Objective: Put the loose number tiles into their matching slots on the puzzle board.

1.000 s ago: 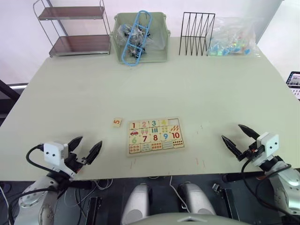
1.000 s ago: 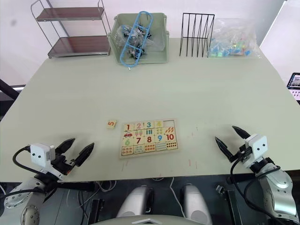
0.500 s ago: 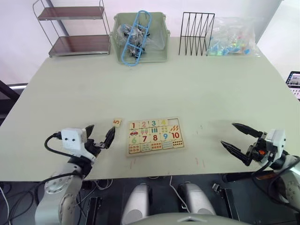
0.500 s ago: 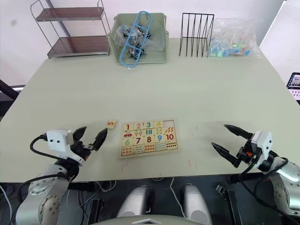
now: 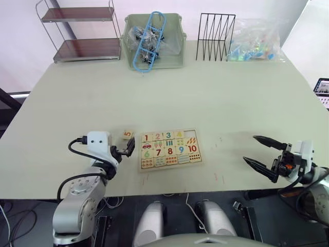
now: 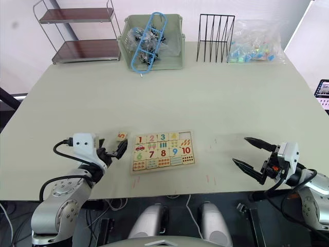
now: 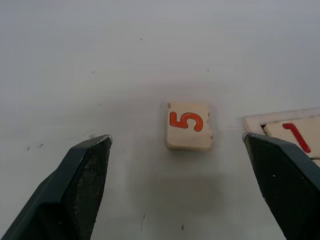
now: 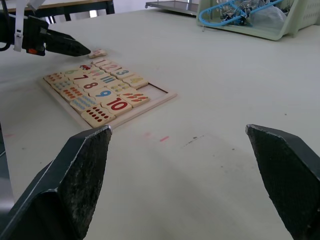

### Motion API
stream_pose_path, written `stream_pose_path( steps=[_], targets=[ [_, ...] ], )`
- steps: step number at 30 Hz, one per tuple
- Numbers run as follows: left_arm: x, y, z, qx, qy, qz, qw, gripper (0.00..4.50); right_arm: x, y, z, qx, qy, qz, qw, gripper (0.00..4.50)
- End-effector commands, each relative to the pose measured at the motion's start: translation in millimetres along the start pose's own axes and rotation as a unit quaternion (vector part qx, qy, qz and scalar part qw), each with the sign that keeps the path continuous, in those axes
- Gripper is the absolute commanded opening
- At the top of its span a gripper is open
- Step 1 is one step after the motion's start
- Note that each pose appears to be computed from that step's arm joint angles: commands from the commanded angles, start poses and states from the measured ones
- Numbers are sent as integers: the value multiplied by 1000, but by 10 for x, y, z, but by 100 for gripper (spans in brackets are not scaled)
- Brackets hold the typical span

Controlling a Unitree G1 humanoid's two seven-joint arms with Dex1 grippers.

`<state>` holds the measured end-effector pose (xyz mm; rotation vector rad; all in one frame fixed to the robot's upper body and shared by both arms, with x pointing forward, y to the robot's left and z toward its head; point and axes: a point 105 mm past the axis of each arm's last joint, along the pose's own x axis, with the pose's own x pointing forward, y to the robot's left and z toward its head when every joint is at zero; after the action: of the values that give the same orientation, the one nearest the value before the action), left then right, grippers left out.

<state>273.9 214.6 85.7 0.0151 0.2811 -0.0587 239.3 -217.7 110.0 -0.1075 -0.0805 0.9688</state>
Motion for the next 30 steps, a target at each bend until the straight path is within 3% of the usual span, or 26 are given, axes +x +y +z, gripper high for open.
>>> stream_pose_path(
  steps=[1, 20, 30],
  targets=[
    [27, -7, 53, 14, 0, -2, 1000, 444, -37, -51, 135, -27, -12, -1, 1000, 450],
    [236, -95, 44, 40, 59, -8, 997, 444, -16, 9, 199, -28, -1, 71, 997, 450],
    [224, -140, 78, 30, 65, -4, 997, 444, 31, -13, 223, -36, -6, 77, 996, 450]
  ],
)
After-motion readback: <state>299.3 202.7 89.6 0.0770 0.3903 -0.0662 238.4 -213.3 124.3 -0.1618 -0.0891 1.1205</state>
